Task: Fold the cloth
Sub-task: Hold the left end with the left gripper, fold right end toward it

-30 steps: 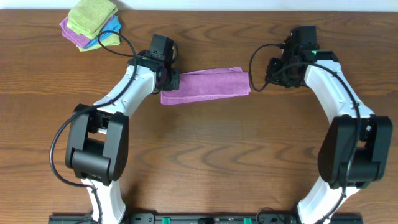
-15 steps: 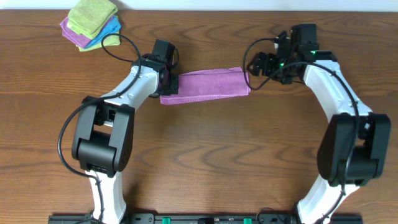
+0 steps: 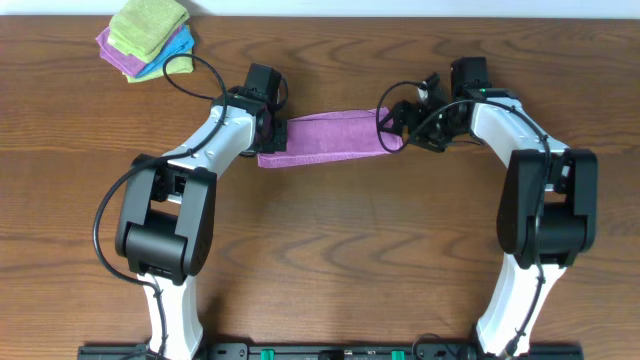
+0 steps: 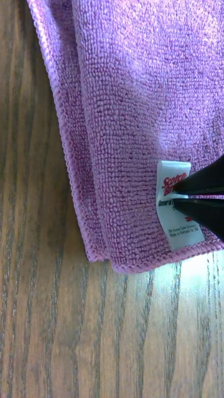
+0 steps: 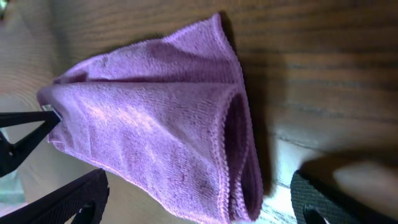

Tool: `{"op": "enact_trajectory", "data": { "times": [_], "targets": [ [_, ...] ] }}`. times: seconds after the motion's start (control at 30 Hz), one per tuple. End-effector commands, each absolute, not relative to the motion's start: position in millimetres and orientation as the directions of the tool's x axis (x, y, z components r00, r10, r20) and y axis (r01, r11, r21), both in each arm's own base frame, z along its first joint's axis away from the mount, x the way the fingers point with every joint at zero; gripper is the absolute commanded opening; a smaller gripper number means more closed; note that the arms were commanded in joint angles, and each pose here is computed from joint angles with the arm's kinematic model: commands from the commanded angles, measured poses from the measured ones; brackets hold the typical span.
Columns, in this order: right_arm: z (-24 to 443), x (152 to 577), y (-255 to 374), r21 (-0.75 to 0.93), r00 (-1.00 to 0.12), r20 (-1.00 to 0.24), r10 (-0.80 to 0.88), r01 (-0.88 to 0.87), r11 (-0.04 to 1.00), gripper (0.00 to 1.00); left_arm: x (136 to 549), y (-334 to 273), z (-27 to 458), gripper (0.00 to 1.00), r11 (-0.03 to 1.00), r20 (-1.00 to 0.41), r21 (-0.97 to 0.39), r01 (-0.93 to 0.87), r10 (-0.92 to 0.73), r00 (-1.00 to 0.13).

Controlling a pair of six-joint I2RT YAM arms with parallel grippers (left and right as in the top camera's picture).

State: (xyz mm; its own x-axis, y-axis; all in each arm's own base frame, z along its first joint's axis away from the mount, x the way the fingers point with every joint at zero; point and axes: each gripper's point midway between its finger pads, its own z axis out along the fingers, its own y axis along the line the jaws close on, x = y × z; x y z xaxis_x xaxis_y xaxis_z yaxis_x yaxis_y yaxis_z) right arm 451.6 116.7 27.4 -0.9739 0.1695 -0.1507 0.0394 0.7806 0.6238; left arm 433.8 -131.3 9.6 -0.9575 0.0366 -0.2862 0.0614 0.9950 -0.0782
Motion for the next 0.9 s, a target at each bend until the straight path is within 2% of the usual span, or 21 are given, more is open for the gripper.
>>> {"op": "enact_trajectory", "data": {
  "times": [0.0, 0.33, 0.57, 0.7, 0.8, 0.87],
  "targets": [
    [24.0, 454.1, 119.3, 0.643, -0.976, -0.146, 0.163, 0.031, 0.765, 0.94, 430.4, -125.9, -1.0, 0.06, 0.996, -0.264, -0.050, 0.070, 0.054, -0.963],
    [-25.7, 438.7, 126.3, 0.672, -0.986, -0.004, 0.165, 0.119, 0.731, 0.91, 430.4, -125.9, -1.0, 0.06, 0.996, -0.264, -0.050, 0.070, 0.054, -0.963],
    [-53.6, 426.2, 124.8, 0.653, -0.984, 0.070, 0.166, 0.171, 0.738, 0.83, 430.3, -125.9, -1.0, 0.06, 0.996, -0.264, -0.050, 0.069, 0.054, -0.963],
    [-59.8, 426.9, 119.7, 0.622, -0.983, 0.062, 0.172, 0.173, 0.764, 0.60, 430.4, -125.9, -1.0, 0.06, 0.996, -0.264, -0.050, 0.069, 0.054, -0.963],
    [-62.2, 429.1, 116.7, 0.604, -0.983, 0.048, 0.176, 0.169, 0.779, 0.49, 430.4, -125.9, -1.0, 0.06, 0.996, -0.264, -0.050, 0.069, 0.054, -0.963],
    [-61.6, 433.5, 117.1, 0.609, -0.984, 0.029, 0.178, 0.159, 0.777, 0.32, 430.4, -125.9, -1.0, 0.06, 0.996, -0.264, -0.050, 0.069, 0.054, -0.963]
  ]
}}
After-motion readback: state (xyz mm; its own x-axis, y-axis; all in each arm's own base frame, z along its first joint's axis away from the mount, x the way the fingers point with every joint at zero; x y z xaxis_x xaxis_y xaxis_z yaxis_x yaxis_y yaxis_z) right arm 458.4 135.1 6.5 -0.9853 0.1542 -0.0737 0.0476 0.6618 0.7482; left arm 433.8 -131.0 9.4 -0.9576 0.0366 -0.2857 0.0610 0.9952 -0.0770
